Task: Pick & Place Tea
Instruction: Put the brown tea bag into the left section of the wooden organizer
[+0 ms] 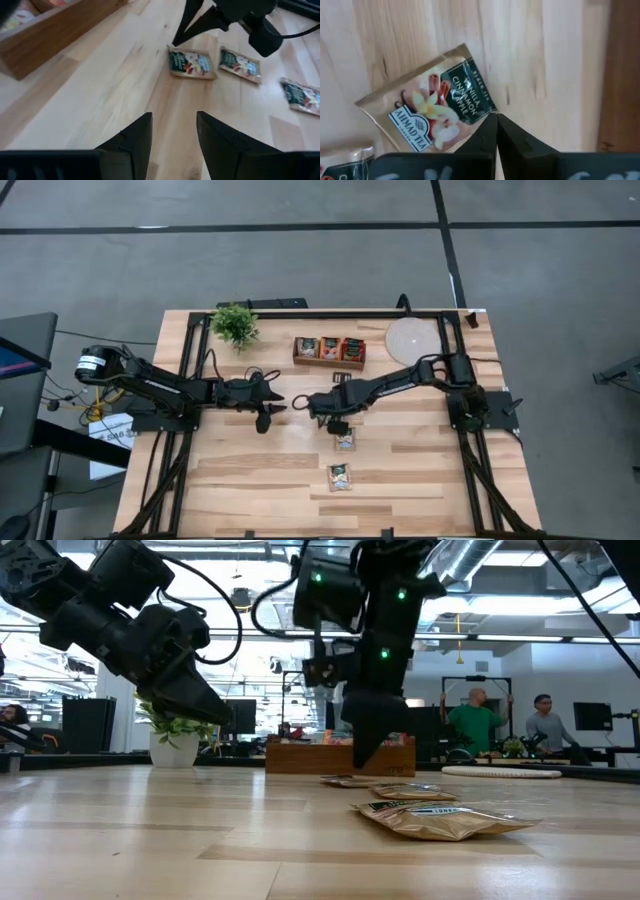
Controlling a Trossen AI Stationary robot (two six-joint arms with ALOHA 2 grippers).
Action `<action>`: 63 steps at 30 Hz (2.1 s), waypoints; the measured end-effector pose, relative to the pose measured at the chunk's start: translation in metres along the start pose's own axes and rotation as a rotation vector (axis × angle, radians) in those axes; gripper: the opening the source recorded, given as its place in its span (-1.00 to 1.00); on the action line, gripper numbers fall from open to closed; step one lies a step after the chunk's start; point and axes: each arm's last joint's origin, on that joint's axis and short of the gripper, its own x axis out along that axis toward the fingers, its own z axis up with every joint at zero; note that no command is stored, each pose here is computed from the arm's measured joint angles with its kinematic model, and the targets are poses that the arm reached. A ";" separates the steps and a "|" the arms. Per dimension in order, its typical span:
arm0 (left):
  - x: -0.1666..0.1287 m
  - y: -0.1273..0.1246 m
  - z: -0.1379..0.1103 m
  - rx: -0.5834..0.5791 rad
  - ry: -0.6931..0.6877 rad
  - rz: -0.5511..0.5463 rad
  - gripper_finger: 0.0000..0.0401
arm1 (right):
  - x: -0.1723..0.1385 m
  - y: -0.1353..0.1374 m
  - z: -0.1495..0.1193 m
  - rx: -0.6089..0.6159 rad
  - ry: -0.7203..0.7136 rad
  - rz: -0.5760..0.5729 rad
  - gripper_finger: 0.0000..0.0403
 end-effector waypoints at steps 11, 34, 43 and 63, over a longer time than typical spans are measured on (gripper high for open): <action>0.000 0.000 0.000 -0.018 0.005 -0.013 -0.27 | -0.012 0.011 0.001 -0.062 0.008 -0.056 -1.00; 0.000 0.000 -0.002 -0.010 0.024 -0.006 -0.27 | 0.005 -0.042 0.007 -0.114 -0.006 0.170 -0.20; 0.000 0.001 -0.003 -0.007 0.031 -0.003 -0.27 | 0.024 -0.044 0.006 -0.108 0.031 0.219 -0.27; 0.000 0.001 -0.004 -0.007 0.039 0.001 -0.27 | 0.029 -0.027 0.006 -0.082 0.052 0.193 -0.72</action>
